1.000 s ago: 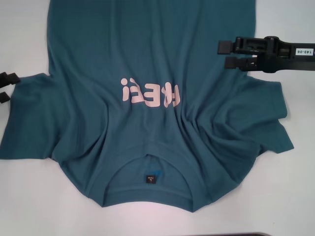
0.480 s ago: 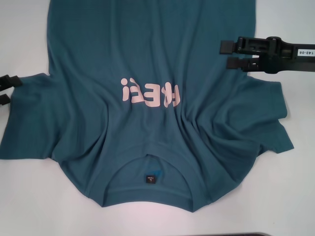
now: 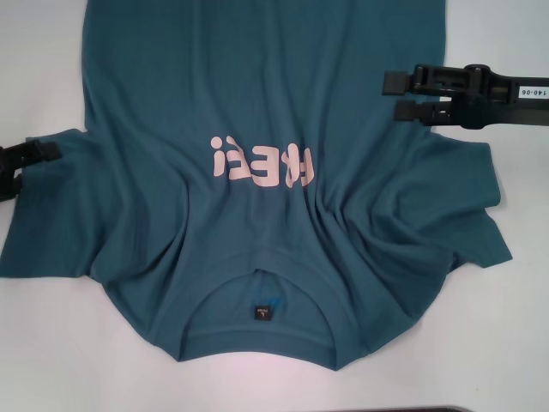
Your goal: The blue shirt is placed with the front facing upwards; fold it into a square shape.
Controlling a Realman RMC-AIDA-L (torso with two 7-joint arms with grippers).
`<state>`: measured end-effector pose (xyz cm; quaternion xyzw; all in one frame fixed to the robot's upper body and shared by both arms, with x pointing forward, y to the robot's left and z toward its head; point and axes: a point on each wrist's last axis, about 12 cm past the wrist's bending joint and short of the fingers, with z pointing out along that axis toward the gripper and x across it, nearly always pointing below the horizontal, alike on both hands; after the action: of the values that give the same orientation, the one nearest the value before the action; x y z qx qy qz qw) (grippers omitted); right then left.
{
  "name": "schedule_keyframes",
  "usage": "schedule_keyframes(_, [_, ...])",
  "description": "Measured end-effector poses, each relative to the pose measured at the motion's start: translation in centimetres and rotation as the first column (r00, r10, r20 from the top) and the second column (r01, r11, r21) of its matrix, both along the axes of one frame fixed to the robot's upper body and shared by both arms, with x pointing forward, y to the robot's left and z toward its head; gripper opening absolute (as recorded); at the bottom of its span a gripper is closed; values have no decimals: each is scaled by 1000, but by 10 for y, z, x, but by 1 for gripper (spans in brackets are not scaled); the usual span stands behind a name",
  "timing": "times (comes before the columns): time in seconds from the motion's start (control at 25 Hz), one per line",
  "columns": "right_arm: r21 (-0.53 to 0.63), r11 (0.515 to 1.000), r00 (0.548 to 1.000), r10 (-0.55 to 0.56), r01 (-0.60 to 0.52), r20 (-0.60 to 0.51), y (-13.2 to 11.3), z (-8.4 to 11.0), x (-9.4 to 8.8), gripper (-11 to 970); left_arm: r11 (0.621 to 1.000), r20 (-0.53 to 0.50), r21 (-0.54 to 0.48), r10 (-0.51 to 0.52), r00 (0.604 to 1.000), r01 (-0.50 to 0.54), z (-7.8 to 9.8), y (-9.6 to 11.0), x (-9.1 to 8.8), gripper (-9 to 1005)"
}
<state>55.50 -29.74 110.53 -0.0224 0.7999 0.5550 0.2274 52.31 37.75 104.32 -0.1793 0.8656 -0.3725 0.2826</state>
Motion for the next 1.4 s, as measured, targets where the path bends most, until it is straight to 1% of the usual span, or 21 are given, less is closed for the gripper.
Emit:
schedule_keyframes(0.32, [2,1000,1000,1,-1,0,0,0,0,940,999,0,-14,-35,999,35,4,-5,3,765])
schedule_keyframes(0.44, [2,1000,1000,-2,2,0,-1,0,0,940,998,-22,-9,-57,998,57,6,-7,5,740])
schedule_keyframes(0.56, [5,1000,1000,-7,7,2,-2,1,0,940,997,-47,18,-69,997,70,8,-8,7,715])
schedule_keyframes(0.8, [7,1000,1000,-12,12,4,-3,1,0,940,998,-47,20,-64,997,65,9,-8,8,490])
schedule_keyframes(0.88, [7,1000,1000,-12,12,4,-3,1,0,940,998,-48,20,-63,997,64,9,-8,8,283])
schedule_keyframes(1.2, [11,1000,1000,-19,19,2,-5,1,-1,941,998,-47,7,-68,997,68,9,-8,6,123])
schedule_keyframes(1.4, [10,1000,1000,-21,21,2,-5,1,-1,941,997,-17,-37,-75,997,74,21,-2,3,38])
